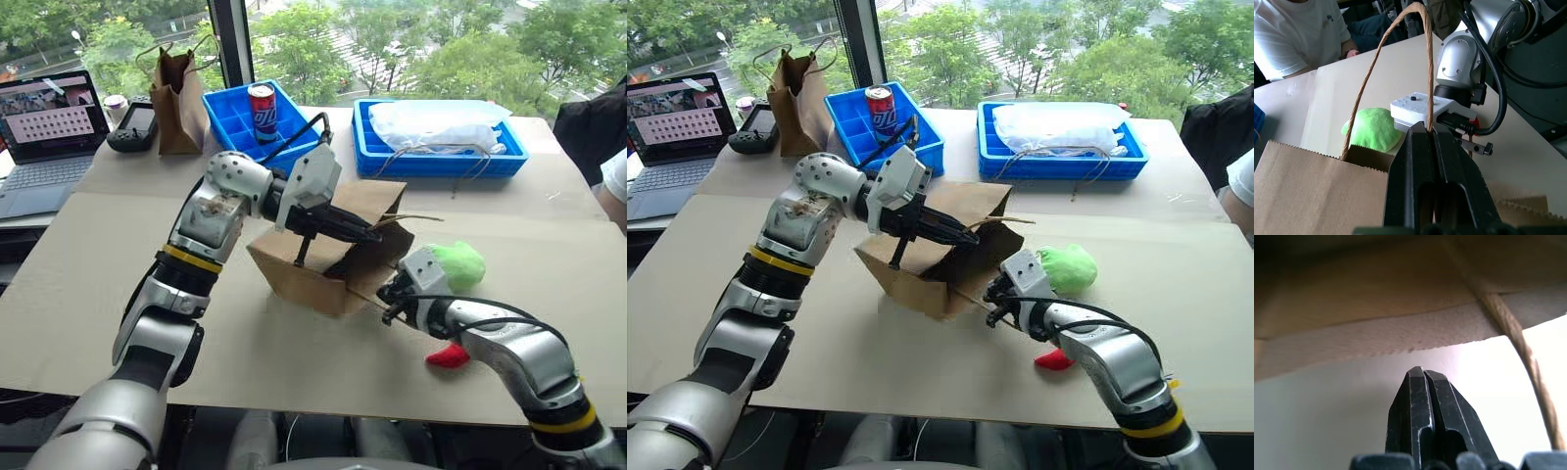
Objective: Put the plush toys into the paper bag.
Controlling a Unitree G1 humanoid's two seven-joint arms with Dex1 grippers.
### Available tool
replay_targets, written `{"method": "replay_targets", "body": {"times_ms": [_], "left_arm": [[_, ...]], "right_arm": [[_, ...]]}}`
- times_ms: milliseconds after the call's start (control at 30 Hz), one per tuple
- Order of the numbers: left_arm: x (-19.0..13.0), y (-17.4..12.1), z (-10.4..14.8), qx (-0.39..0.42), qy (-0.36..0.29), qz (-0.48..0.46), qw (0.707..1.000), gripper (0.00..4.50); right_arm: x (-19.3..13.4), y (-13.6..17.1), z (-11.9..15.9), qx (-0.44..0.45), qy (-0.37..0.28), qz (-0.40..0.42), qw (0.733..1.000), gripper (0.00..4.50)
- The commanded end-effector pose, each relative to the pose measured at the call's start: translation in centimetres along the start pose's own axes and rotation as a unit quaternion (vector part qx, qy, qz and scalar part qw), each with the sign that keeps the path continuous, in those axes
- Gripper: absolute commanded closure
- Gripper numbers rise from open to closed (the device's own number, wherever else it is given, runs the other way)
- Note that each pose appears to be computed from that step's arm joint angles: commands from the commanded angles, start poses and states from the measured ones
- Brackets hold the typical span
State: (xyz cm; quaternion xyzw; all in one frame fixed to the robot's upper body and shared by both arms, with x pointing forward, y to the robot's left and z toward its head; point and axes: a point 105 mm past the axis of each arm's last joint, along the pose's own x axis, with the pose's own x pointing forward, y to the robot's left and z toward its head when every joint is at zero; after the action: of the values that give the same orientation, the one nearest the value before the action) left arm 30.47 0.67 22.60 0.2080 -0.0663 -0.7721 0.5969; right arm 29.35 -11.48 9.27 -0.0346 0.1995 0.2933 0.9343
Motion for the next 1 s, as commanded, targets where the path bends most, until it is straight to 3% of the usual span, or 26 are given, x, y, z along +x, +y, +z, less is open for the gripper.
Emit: {"method": "replay_targets", "body": {"times_ms": [33, 133, 333, 633, 767, 1000], "left_arm": [[1.2, -0.4, 0.4, -0.004, -0.013, 0.007, 1.0, 4.5], [2.3, -0.6, -0.1, -0.016, -0.016, 0.01, 1.0, 4.5], [3.1, -1.1, -1.0, -0.03, -0.02, 0.013, 0.999, 4.5], [2.6, -0.8, -1.3, -0.033, -0.02, 0.028, 0.999, 4.5], [2.7, -0.9, -1.0, -0.037, -0.026, 0.023, 0.999, 4.5], [2.1, -0.4, 0.4, -0.029, -0.034, 0.022, 0.999, 4.5]], "right_arm": [[-1.3, -3.0, -0.9, -0.029, 0.034, -0.075, 0.996, 4.45], [-1.6, -2.3, -0.3, -0.044, 0.034, -0.058, 0.997, 4.45], [-3.8, -0.4, 1.2, 0.031, -0.021, -0.019, 0.999, 4.45], [-8.3, 0.8, 1.7, 0.003, -0.025, -0.008, 1.0, 4.45], [-7.5, 0.1, 3.8, 0.009, -0.089, -0.02, 0.996, 4.45], [-1.9, -0.6, 4.1, -0.003, -0.104, -0.013, 0.994, 4.45]]}}
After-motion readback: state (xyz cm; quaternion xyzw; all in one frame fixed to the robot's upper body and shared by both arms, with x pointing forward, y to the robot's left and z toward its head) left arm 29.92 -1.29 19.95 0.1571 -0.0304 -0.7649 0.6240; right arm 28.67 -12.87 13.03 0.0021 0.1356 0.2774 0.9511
